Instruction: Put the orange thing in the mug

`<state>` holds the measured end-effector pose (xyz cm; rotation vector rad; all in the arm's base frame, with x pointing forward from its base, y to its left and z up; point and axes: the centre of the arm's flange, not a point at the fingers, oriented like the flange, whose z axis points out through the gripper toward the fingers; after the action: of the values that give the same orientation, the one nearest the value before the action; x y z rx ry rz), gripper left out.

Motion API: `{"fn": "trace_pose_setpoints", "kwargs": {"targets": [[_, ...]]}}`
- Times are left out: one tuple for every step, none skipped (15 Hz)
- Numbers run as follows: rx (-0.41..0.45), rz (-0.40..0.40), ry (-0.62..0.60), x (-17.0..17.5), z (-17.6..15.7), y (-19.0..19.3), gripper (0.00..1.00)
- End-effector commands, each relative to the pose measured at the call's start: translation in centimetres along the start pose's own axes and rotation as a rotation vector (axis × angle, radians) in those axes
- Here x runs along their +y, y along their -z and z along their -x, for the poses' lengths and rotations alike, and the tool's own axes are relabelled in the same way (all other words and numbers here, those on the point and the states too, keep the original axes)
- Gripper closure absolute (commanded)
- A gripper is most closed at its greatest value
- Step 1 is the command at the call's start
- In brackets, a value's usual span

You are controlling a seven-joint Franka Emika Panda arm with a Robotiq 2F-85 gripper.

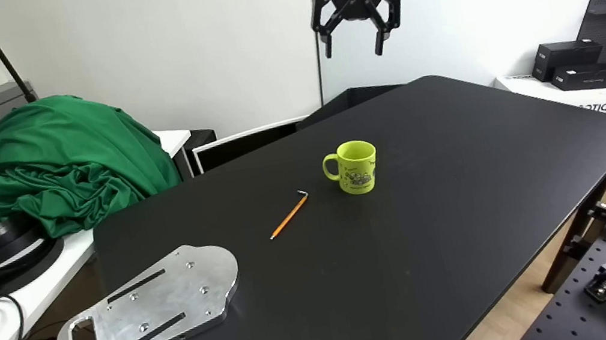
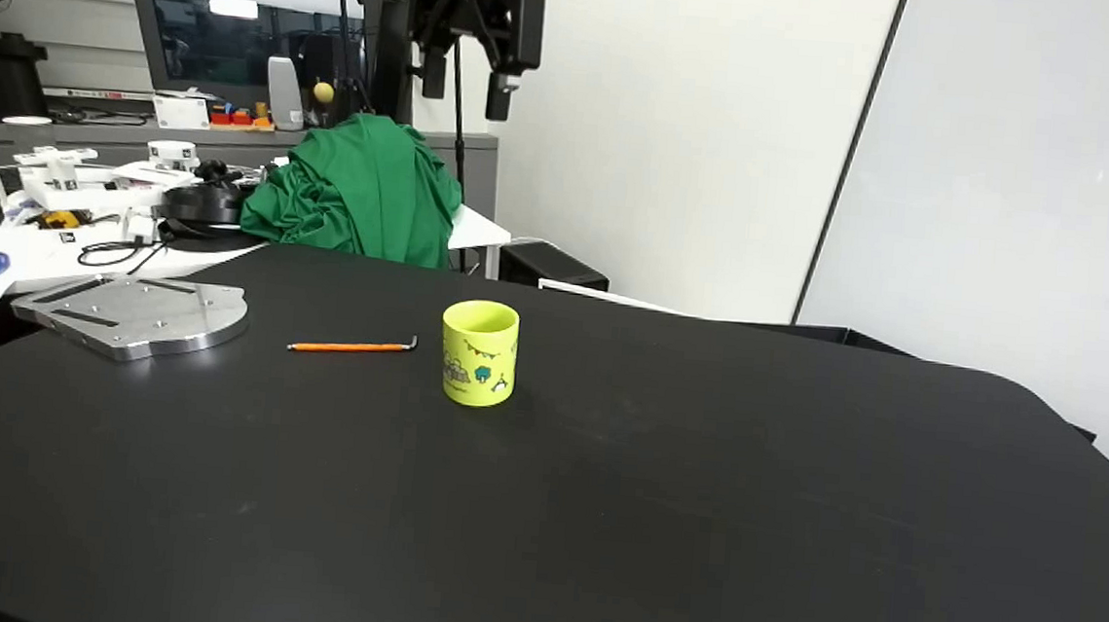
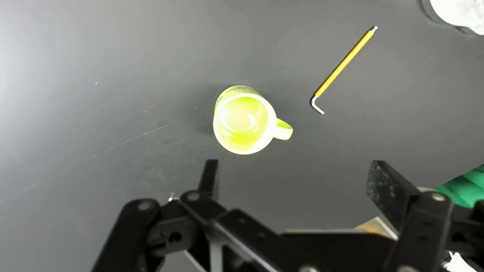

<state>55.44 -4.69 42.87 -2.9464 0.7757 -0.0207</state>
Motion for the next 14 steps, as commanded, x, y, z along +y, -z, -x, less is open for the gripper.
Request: {"fn": "trace_pose_setpoints", "kwargs": {"targets": [[-0.015,-0.032,-0.191,-4.0,-1.0,-2.7,0.00],[-0.013,-0.046,-0.235,-4.8,-0.9,-3.8,0.00],[-0.014,-0.070,-0.277,-5.6,-0.7,-4.8,0.00],[0.018,-0.086,-0.318,-6.6,-0.7,-6.0,0.00],[0.044,-0.100,-0.356,-7.7,-0.8,-7.1,0.00],[0.087,-0.115,-0.387,-8.5,-0.9,-8.0,0.00],[0.132,-0.128,-0.407,-9.3,-0.9,-8.9,0.00],[0.171,-0.142,-0.434,-10.0,-0.8,-9.8,0.00],[0.193,-0.152,-0.460,-10.5,-0.7,-10.8,0.00],[0.195,-0.154,-0.483,-10.9,-0.6,-11.8,0.00],[0.186,-0.147,-0.503,-11.3,-0.4,-13.0,0.00],[0.172,-0.134,-0.522,-11.5,-0.2,-14.1,0.00],[0.164,-0.120,-0.540,-11.6,0.0,-15.2,0.00],[0.161,-0.108,-0.555,-11.7,0.0,-16.3,0.00]]}}
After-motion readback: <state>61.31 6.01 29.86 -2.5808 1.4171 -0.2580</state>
